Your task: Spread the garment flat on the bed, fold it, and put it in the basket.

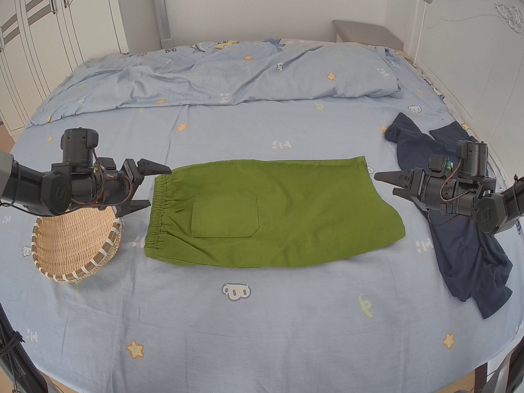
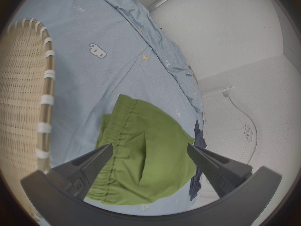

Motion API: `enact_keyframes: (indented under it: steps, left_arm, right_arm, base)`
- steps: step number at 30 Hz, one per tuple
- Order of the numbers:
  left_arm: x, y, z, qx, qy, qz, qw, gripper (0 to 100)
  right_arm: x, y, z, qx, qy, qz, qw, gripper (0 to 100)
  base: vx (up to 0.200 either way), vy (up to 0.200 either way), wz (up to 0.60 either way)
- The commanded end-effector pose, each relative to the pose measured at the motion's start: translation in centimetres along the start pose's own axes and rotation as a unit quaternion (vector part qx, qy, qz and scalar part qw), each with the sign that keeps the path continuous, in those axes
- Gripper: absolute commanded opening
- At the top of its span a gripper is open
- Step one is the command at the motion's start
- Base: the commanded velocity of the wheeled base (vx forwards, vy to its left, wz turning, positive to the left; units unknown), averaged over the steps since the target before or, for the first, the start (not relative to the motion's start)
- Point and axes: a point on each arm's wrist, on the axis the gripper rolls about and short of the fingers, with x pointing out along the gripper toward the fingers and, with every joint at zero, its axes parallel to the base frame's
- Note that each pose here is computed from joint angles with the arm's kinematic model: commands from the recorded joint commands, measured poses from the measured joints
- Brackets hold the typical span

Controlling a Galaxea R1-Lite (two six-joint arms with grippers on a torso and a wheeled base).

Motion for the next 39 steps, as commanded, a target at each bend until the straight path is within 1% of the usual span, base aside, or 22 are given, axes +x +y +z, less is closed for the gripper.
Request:
enact_keyframes:
  steps: [1, 3, 4, 5, 6, 8, 14, 16, 24, 29, 32, 34, 39]
  left_arm:
    - [-3.1, 2.2, -1.5, 0.052, 0.018, 0.012, 0.9984, 100]
    - [-3.0, 3.0, -1.8, 0.078, 0.03, 0.01, 0.9965, 100]
    - [-2.9, 3.1, -1.9, 0.084, 0.035, 0.007, 0.9958, 100]
    - [-2.9, 3.1, -1.9, 0.084, 0.035, 0.007, 0.9958, 100]
    - [-2.1, 3.5, -2.2, 0.083, 0.048, 0.008, 0.9953, 100]
    - [-1.4, 4.0, -2.5, 0.081, 0.058, 0.01, 0.995, 100]
    - [0.0, 4.2, -3.5, 0.086, 0.077, 0.013, 0.9932, 100]
    - [1.0, 4.9, -4.0, 0.097, 0.088, 0.015, 0.9913, 100]
    - [1.3, 4.9, -4.1, 0.105, 0.089, 0.014, 0.9904, 100]
    - [1.1, 4.9, -4.1, 0.123, 0.086, 0.019, 0.9885, 100]
    - [1.0, 5.1, -4.6, 0.147, 0.083, 0.04, 0.9848, 100]
    - [1.3, 5.1, -5.2, 0.164, 0.091, 0.045, 0.9813, 100]
    - [1.9, 4.8, -5.6, 0.166, 0.099, 0.04, 0.9804, 100]
  right_arm:
    - [-0.3, 0.5, 0.1, -0.004, -0.002, 0.004, 1.0, 100]
    - [-0.4, 0.6, 0.1, -0.004, -0.003, 0.004, 1.0, 100]
    - [-0.4, 0.5, 0.0, -0.004, -0.002, 0.004, 1.0, 100]
    - [-0.4, 0.5, 0.0, -0.004, -0.002, 0.004, 1.0, 100]
    - [-0.4, 0.6, -0.1, -0.005, -0.001, 0.004, 1.0, 100]
    - [-0.4, 0.5, -0.2, -0.004, 0.001, 0.004, 1.0, 100]
    - [-0.3, 0.6, -0.2, -0.005, 0.002, 0.004, 1.0, 100]
    - [-0.3, 0.6, -0.2, -0.005, 0.002, 0.004, 1.0, 100]
    - [-0.3, 0.5, -0.2, -0.005, 0.002, 0.004, 1.0, 100]
    - [-0.2, 0.5, -0.3, -0.005, 0.003, 0.004, 1.0, 100]
    - [-0.2, 0.5, -0.3, -0.005, 0.003, 0.004, 1.0, 100]
    - [-0.2, 0.5, -0.3, -0.004, 0.004, 0.004, 1.0, 100]
    - [-0.1, 0.4, -0.4, -0.003, 0.005, 0.004, 1.0, 100]
  base:
    - [0.0, 0.0, 0.0]
    - [0.0, 0.0, 0.0]
    - [0.0, 0.0, 0.0]
    - [0.0, 0.0, 0.0]
    - [0.0, 0.0, 0.0]
    - [0.0, 0.0, 0.0]
    - [0.0, 0.0, 0.0]
    - [0.0, 0.0, 0.0]
    - [0.0, 0.0, 0.0]
    - [0.0, 0.0, 0.0]
    - [0.0, 0.0, 0.0]
    - [0.0, 0.0, 0.0]
    - [0.0, 0.0, 0.0]
